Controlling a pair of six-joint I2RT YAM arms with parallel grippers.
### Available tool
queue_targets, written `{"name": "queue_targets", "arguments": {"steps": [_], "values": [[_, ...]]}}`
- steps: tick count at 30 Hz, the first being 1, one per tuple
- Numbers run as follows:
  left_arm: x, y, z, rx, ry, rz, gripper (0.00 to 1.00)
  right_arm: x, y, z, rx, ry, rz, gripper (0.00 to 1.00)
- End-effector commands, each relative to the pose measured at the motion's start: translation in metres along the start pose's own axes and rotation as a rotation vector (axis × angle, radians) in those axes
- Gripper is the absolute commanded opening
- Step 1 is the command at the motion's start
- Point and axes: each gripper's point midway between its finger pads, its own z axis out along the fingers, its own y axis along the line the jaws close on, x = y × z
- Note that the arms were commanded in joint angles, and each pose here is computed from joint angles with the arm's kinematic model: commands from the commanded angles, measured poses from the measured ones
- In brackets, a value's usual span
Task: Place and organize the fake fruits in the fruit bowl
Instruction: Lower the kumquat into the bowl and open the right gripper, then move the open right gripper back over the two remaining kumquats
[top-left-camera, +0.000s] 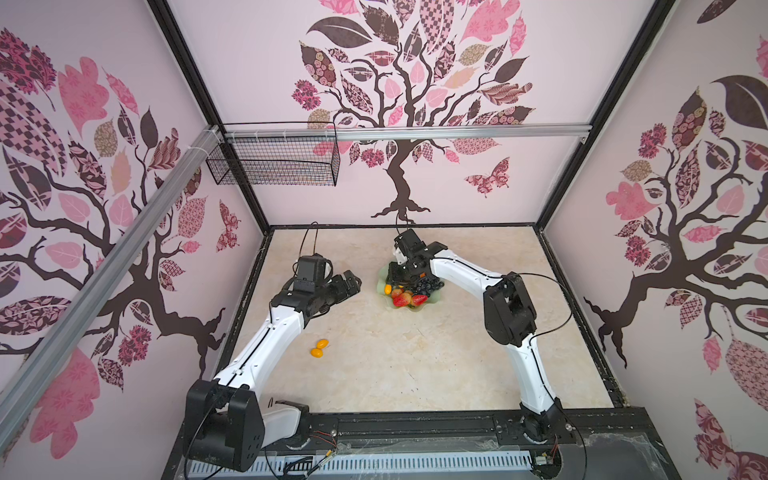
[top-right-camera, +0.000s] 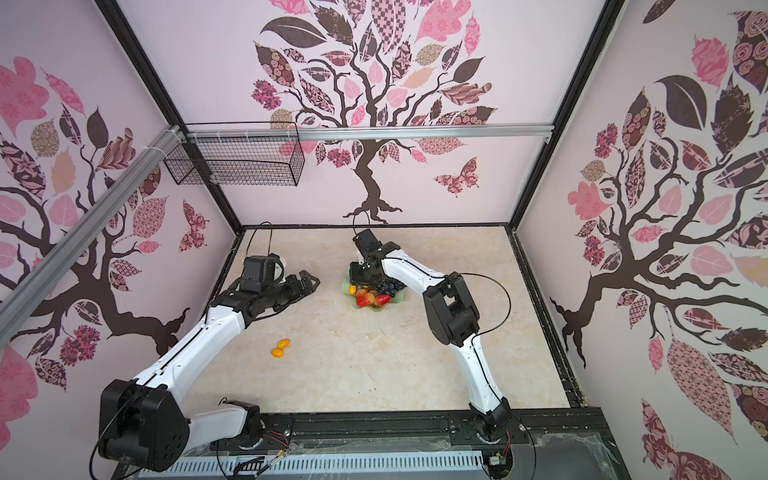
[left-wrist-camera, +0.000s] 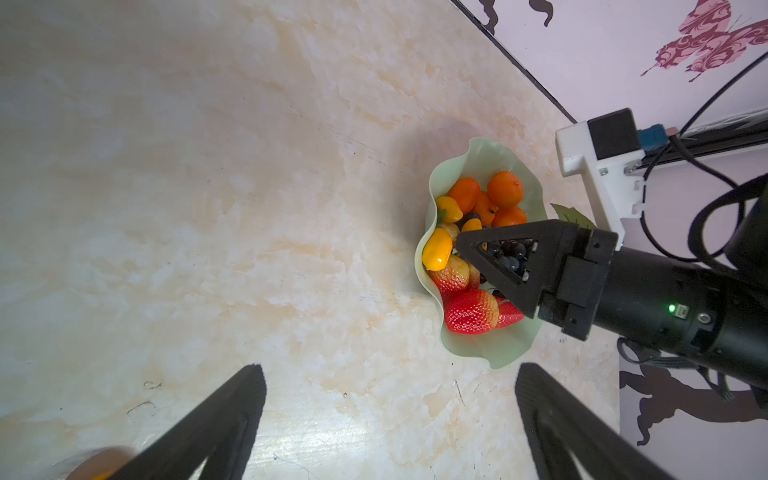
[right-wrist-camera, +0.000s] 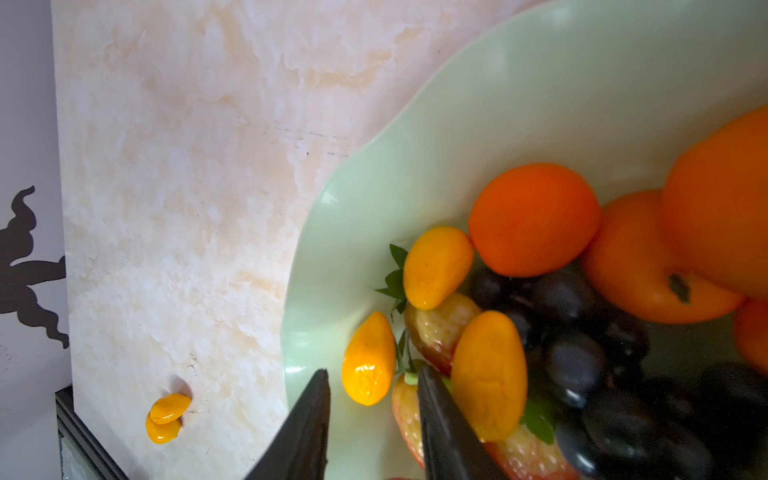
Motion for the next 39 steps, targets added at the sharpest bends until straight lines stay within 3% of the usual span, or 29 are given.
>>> {"name": "queue_targets", "arguments": {"steps": [1,7,13,19,24,30,39], "values": [[-0.004,-0.001,-0.016,-0.014,-0.021,0.033,0.98,-0.014,0.015,-0.027,-0.006,-0.054,-0.039,0.39],[-0.003,0.015,-0.047,-0.125,-0.060,0.043,0.98,-0.015,0.042,-0.058,-0.010,-0.120,-0.095,0.39],[0.004,0.045,-0.088,-0.276,-0.135,0.035,0.98,0.013,0.083,-0.061,-0.038,-0.127,-0.146,0.40],[0.012,0.066,-0.126,-0.342,-0.207,0.012,0.98,0.053,0.126,-0.038,-0.079,-0.086,-0.187,0.40],[0.018,0.088,-0.141,-0.304,-0.227,-0.149,0.98,0.082,0.155,-0.012,-0.095,-0.038,-0.221,0.40],[0.021,0.114,-0.150,-0.350,-0.235,-0.275,0.98,0.114,0.186,0.017,-0.118,0.008,-0.257,0.40],[0.009,0.118,-0.160,-0.387,-0.268,-0.282,0.98,0.139,0.214,0.060,-0.135,0.054,-0.320,0.42]]}}
